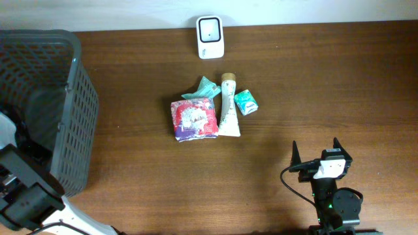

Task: Scan the item barcode
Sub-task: 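Grasp the orange tissue pack from the basket with left gripper, place on table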

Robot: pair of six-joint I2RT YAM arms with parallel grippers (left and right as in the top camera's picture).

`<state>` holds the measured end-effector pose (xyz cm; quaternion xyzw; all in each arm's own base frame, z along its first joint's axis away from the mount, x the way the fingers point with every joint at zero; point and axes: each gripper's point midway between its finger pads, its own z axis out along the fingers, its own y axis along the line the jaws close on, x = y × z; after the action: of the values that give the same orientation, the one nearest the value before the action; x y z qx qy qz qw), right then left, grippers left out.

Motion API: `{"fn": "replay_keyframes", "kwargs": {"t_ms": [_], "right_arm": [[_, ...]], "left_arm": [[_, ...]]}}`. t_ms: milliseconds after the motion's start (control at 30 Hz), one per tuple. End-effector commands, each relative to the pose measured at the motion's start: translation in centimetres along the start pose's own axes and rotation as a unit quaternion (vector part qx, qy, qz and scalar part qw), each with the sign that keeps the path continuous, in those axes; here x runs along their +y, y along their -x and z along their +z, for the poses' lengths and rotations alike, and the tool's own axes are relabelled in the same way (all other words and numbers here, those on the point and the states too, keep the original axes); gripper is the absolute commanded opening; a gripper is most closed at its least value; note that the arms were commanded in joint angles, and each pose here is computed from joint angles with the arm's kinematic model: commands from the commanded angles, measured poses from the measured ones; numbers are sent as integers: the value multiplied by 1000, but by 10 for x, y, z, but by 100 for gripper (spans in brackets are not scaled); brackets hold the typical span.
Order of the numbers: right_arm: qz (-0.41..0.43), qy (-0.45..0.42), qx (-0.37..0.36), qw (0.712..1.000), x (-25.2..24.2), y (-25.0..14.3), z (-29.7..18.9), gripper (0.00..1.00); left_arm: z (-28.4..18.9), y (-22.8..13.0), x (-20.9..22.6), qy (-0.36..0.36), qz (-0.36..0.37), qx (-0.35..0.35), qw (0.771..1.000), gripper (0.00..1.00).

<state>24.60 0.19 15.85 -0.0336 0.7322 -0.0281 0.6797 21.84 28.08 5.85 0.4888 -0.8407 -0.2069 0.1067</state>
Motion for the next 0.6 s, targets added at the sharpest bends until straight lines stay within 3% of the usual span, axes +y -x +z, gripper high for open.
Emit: {"fn": "replay_keyframes", "kwargs": {"t_ms": [0,300,367,400,433,467,567], "right_arm": [[-2,3,3,1000,2,-3,0,99],[-2,3,3,1000,2,-3,0,99],[-2,3,3,1000,2,-3,0,99],[-2,3,3,1000,2,-3,0,99],[-2,3,3,1000,2,-3,0,99],[-2,3,3,1000,2,-3,0,99],[-2,3,3,1000,2,-3,0,99]], "left_arm": [[6,5,11,-1,-34,-2,999,78],[18,20,-13,-51,-30,-33,998,80],[19,22,-13,-51,-32,-35,998,63],[19,21,-12,-51,-33,-34,998,47],[19,21,-12,-50,-32,-33,998,20],[19,21,-12,-50,-32,-32,998,2],[11,23,-8,-50,-31,-31,998,0]]}}
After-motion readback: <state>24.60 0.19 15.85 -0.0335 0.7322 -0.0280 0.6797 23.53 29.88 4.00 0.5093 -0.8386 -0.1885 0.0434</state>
